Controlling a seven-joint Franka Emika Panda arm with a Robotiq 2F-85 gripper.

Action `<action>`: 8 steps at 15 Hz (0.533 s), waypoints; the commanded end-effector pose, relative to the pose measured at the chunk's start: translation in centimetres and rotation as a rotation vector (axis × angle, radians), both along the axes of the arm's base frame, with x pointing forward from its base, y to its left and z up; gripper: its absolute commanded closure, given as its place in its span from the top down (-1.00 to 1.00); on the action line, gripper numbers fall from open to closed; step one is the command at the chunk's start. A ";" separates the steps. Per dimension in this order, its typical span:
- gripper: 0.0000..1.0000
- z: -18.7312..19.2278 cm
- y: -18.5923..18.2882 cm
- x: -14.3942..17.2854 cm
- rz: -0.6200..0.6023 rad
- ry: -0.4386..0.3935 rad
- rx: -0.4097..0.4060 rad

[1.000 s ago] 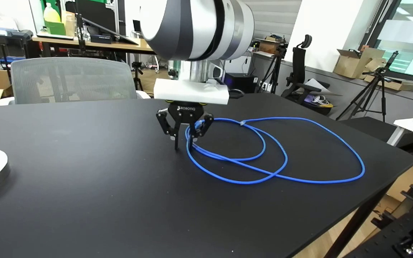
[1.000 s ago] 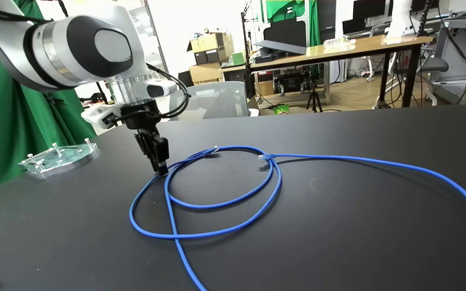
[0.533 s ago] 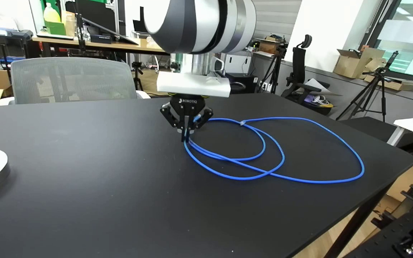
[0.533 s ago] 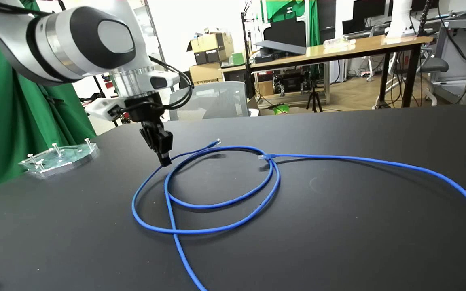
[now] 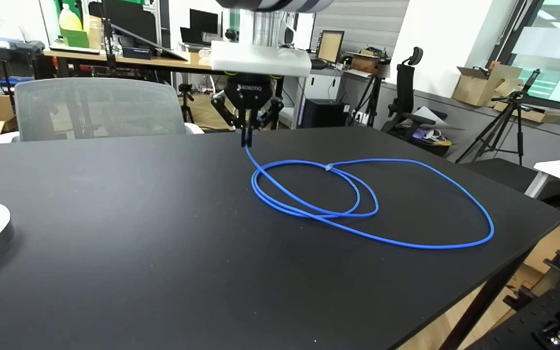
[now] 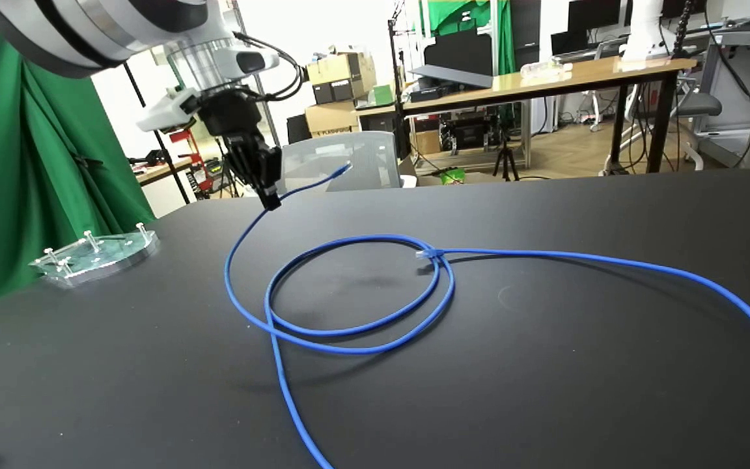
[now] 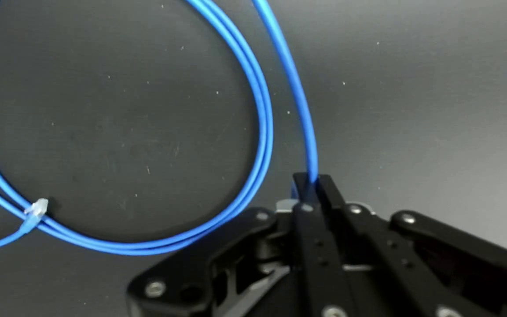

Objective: Move the ends of the cable to opposite sides

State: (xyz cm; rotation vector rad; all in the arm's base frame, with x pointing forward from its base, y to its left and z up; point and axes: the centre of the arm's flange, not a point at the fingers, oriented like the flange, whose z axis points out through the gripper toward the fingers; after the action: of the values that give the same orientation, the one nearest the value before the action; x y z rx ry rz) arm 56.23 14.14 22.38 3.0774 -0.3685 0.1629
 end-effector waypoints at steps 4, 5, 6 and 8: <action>-0.97 3.4 6.8 3.2 0.253 0.064 -0.004; -0.97 3.5 8.2 3.1 0.311 0.077 -0.006; -0.97 3.6 9.4 3.0 0.363 0.090 -0.009; -0.97 3.4 11.8 2.4 0.476 0.118 -0.017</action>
State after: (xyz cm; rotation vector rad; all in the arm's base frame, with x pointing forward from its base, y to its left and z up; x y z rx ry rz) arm 57.62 23.19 25.73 3.1119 0.1624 0.0464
